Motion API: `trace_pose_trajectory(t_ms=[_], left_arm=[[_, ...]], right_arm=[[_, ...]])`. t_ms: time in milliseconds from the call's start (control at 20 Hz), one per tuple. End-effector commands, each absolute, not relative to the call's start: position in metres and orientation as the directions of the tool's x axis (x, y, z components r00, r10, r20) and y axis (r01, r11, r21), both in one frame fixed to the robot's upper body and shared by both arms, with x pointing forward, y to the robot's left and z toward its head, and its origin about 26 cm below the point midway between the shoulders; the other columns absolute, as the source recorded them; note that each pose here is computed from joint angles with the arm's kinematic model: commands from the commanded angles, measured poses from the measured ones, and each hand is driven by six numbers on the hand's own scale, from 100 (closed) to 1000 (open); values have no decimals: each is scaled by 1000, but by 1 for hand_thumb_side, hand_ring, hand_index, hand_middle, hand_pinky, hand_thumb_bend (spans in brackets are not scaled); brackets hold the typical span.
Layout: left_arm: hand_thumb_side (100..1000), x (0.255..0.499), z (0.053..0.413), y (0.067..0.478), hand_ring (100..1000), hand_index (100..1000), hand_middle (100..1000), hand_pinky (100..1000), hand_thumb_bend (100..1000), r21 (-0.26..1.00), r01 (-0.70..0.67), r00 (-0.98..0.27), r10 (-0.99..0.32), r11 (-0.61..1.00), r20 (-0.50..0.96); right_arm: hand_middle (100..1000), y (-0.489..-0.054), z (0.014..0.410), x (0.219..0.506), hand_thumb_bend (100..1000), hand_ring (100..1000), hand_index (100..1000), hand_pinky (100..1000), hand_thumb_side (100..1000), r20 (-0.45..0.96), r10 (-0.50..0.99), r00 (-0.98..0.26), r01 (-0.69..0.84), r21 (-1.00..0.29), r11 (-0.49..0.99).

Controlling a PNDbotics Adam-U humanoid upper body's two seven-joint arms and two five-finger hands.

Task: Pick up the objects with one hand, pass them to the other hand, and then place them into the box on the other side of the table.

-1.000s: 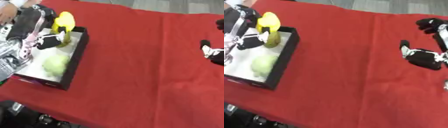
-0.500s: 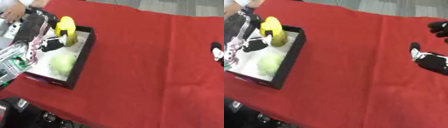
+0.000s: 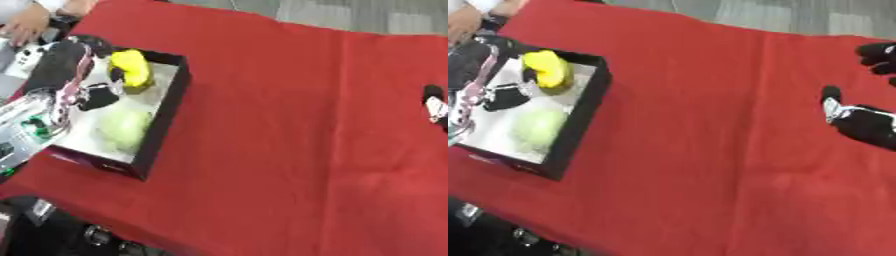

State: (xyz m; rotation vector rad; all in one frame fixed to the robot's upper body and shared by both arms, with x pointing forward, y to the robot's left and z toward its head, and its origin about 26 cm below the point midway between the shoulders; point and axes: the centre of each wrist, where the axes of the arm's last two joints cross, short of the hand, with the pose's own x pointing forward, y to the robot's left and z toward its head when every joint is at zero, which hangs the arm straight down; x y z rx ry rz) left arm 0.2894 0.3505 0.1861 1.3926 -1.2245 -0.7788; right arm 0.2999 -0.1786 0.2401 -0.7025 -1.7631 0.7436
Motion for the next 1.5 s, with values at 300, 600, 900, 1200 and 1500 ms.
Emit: trace_pose_trajectory(t_ms=[300,600,900,1200,1500], left_arm=[[955,290,193,356,816,863,727,815,260,978,-209,312,-946,26,92],[938,289,199,353,807,857,715,815,189,973,-231,323,-942,17,94],[490,281,229,333,752,795,677,814,100,895,-403,174,-945,189,277],[605,282,243,329,742,790,660,818,100,663,-408,-210,-771,628,601],[690,287,243,320,745,796,659,835,100,411,-269,-411,-490,871,768]], right_arm=[[751,-183,248,298,218,817,819,854,142,590,754,-289,140,-753,643],[751,-186,248,298,204,814,818,851,140,595,752,-282,156,-745,648],[766,-201,254,301,100,828,830,851,238,599,749,-283,273,-698,662],[786,-230,263,303,100,841,841,842,164,654,704,-276,414,-580,701],[865,-261,268,303,100,886,851,839,209,766,575,-286,520,-380,765]])
